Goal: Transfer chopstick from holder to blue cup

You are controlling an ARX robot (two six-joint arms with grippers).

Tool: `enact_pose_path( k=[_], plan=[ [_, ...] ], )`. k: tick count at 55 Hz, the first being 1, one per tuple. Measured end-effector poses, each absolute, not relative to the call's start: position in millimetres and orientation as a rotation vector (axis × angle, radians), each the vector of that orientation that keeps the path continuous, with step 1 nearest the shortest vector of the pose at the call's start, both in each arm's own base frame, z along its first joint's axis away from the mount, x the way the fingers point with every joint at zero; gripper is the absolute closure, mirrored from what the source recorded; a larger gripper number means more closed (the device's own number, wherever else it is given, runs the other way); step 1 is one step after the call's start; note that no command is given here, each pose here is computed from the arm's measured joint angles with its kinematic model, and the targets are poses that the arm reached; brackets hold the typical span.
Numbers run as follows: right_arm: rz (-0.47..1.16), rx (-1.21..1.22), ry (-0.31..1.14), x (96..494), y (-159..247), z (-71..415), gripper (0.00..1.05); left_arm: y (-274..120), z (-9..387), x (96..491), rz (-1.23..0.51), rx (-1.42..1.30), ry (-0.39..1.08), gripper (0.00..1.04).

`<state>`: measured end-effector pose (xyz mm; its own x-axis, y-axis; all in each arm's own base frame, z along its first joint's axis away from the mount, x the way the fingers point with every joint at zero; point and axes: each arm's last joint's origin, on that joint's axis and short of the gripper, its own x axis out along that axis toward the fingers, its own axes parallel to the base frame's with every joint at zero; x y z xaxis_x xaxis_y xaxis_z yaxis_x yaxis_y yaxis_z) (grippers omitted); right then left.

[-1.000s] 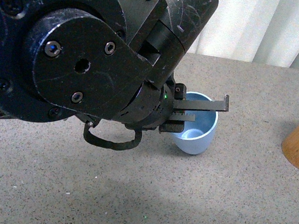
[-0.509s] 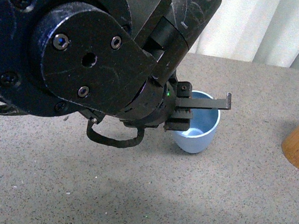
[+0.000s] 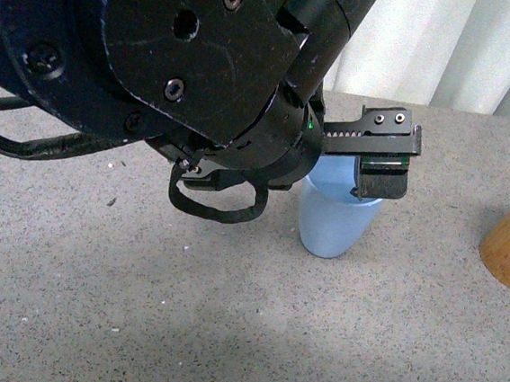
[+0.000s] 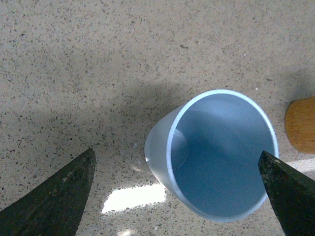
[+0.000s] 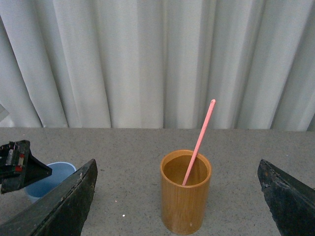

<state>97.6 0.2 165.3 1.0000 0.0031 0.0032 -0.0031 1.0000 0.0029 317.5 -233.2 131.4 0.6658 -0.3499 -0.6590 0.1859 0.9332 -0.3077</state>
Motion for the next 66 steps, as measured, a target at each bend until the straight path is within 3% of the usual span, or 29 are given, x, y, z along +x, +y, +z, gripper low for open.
enact_pose_path(
  k=[7, 12, 23, 33, 36, 45, 53, 66],
  plan=[
    [0.003, 0.003, -0.003, 97.6, 0.2, 165.3, 0.09, -226.8, 137.9, 317.3, -0.287, -0.214, 0.705, 0.08],
    [0.005, 0.002, -0.003, 97.6, 0.3, 165.3, 0.09, -194.6, 131.2, 309.3, -0.102, -0.107, 0.296, 0.26],
    [0.0, 0.003, -0.003, 97.6, 0.1, 165.3, 0.09, -91.4, 149.6, 269.2, -0.027, -0.071, -0.006, 0.57],
    [0.003, 0.002, -0.003, 97.6, 0.2, 165.3, 0.09, -12.8, 145.6, 220.8, -0.022, -0.025, 0.015, 0.85],
    [0.003, 0.002, -0.003, 97.6, 0.2, 165.3, 0.09, 0.0, 144.0, 195.6, 0.023, -0.022, 0.077, 1.0],
    [0.0, 0.003, -0.003, 97.6, 0.1, 165.3, 0.09, -0.5, 152.9, 147.9, -0.004, -0.012, 0.107, 1.01],
    [0.001, 0.002, -0.003, 97.6, 0.1, 165.3, 0.09, -0.2, 168.1, 100.6, -0.002, -0.008, 0.012, 1.01],
    [0.002, 0.003, -0.003, 97.6, 0.2, 165.3, 0.09, -0.2, 169.8, 96.8, -0.003, -0.008, -0.016, 1.01]
  ],
)
